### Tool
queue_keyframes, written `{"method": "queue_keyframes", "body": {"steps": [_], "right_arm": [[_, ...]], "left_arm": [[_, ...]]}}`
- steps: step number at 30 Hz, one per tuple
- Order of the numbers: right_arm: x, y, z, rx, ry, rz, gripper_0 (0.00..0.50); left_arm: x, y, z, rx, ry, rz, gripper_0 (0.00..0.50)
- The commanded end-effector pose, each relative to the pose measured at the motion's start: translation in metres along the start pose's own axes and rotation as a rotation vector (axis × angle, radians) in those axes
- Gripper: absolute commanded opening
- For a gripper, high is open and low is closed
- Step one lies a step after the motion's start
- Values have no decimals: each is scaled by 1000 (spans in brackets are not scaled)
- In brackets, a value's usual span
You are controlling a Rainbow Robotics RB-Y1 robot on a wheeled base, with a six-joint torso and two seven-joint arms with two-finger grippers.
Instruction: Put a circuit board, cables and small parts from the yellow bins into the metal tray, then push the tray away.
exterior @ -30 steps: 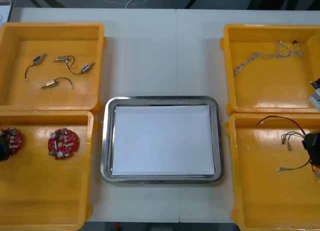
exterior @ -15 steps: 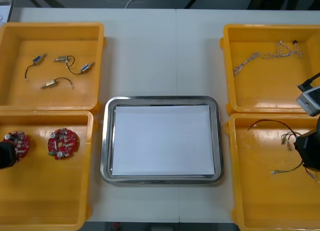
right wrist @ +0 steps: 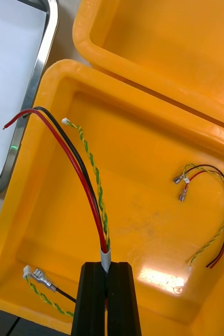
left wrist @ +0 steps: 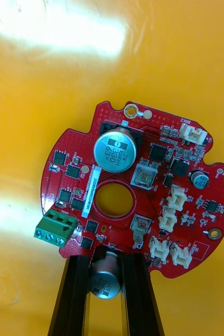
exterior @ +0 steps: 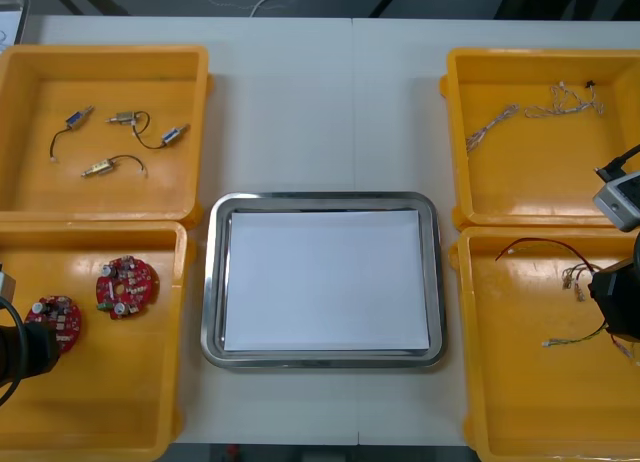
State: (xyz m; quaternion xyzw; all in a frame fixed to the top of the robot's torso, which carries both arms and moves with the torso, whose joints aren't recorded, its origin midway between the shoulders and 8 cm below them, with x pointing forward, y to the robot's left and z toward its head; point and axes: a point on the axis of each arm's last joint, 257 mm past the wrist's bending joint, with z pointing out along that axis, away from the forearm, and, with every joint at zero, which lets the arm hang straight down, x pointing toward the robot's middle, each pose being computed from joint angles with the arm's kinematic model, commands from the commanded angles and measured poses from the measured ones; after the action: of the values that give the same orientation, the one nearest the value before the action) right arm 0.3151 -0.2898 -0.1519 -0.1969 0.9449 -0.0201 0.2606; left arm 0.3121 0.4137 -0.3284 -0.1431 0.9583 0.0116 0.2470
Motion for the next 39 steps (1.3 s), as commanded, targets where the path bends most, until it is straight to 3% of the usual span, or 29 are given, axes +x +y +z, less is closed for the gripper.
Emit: {"method": "queue_keyframes", "body": {"steps": [1, 18, 21, 25, 26, 27, 39], "right_arm": [[-6, -3, -8, 38, -16, -91, 0], [-6, -3, -8, 38, -16, -91, 0], [-6, -3, -8, 38, -16, -91, 0], [-6, -3, -8, 38, -16, -91, 0], [-6, -3, -8, 38, -16, -91, 0], [-6, -3, -8, 38, -16, -91, 0], [-6, -3, -8, 38, -16, -91, 0]], "left_arm": [[24, -11, -4, 14, 10, 1, 0], [33, -20, -9, 20, 2, -25, 6], [31, -20, -10, 19, -2, -28, 64], [29, -21, -10, 19, -5, -31, 74], [29, -21, -10, 18, -5, -35, 53], [27, -22, -10, 19, -7, -35, 0], [14, -33, -9, 26, -12, -62, 0]]}}
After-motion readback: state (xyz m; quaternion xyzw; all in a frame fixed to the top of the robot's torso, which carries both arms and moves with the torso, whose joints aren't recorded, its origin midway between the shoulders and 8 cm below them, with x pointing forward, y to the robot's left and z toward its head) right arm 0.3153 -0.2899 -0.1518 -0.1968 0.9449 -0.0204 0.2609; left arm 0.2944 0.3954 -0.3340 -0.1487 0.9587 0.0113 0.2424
